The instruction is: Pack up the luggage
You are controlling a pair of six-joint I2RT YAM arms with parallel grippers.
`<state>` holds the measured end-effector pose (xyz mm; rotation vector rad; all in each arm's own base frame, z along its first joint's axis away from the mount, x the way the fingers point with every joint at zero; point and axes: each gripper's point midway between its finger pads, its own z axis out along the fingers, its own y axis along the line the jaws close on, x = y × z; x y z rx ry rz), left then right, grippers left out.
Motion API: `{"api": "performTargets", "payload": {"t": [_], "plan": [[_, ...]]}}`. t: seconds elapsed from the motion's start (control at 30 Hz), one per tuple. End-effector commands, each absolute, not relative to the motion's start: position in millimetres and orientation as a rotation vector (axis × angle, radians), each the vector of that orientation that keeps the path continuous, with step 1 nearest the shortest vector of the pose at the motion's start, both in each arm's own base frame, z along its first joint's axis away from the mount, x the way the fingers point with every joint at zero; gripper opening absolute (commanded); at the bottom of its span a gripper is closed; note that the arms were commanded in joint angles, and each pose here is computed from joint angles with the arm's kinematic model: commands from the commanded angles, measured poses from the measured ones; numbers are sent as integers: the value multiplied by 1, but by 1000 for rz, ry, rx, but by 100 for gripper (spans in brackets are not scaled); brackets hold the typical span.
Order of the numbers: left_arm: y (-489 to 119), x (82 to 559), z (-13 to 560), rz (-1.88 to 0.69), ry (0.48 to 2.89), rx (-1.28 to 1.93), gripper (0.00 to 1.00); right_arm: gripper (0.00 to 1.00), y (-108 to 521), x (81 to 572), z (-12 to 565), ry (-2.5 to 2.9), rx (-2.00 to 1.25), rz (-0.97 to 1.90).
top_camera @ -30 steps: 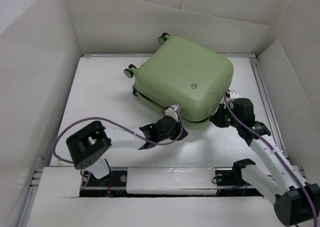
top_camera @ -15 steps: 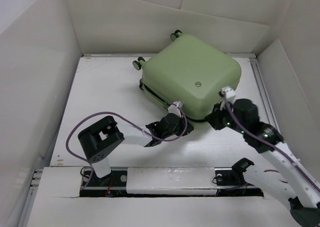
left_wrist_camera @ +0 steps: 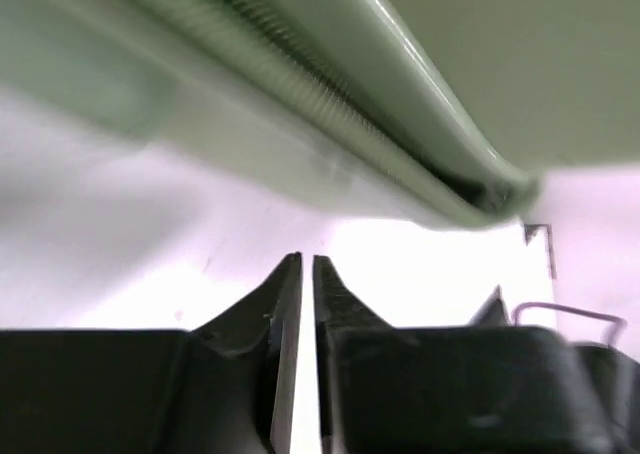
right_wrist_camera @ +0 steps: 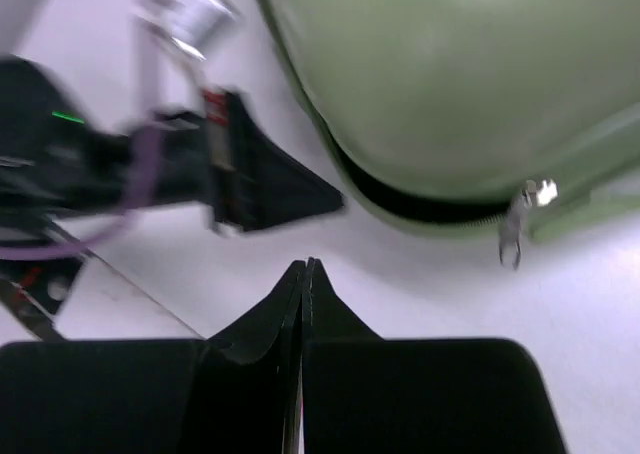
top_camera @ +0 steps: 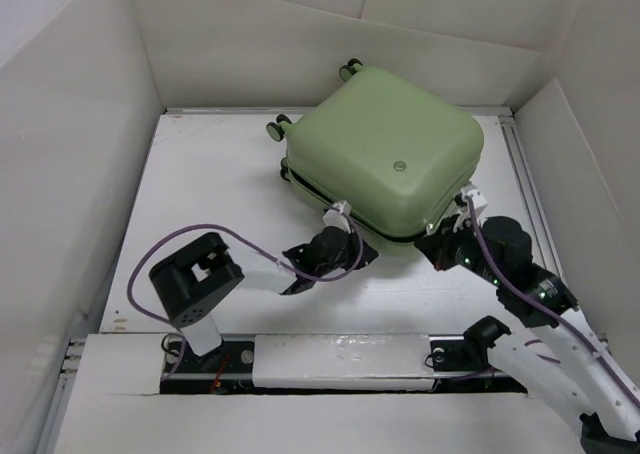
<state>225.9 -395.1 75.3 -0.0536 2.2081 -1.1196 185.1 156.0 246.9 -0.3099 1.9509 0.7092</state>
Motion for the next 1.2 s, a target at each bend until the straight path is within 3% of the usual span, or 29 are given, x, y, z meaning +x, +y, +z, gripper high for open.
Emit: {"api": "performTargets", "payload": {"t": [0.0, 0.1, 0.13, 0.27, 0.33, 0.47, 0.6, 0.8, 1.17], "plan": [[-367, 238, 138, -1205, 2027, -149, 7, 0, 146, 190, 248, 1925, -197, 686], [-321, 244, 140, -1205, 2023, -246, 24, 1, 147, 194, 250, 1928, -180, 683], [-293, 261, 164, -1242, 1952, -312, 39, 2, 149, 194, 253, 1916, -186, 695], [-205, 301, 193, -1268, 1805, -513, 69, 11, 162, 191, 251, 1900, -223, 760], [-165, 325, 206, -1266, 1727, -623, 77, 18, 165, 186, 246, 1892, -231, 790], [-155, 363, 225, -1280, 1744, -631, 96, 34, 167, 180, 237, 1900, -250, 801], [-163, 401, 229, -1357, 1800, -642, 100, 46, 166, 174, 232, 1900, -261, 808], [-164, 445, 251, -1409, 1726, -636, 100, 50, 171, 163, 220, 1898, -296, 860], [-166, 518, 225, -1366, 1775, -731, 100, 61, 173, 151, 198, 1924, -303, 909]]}}
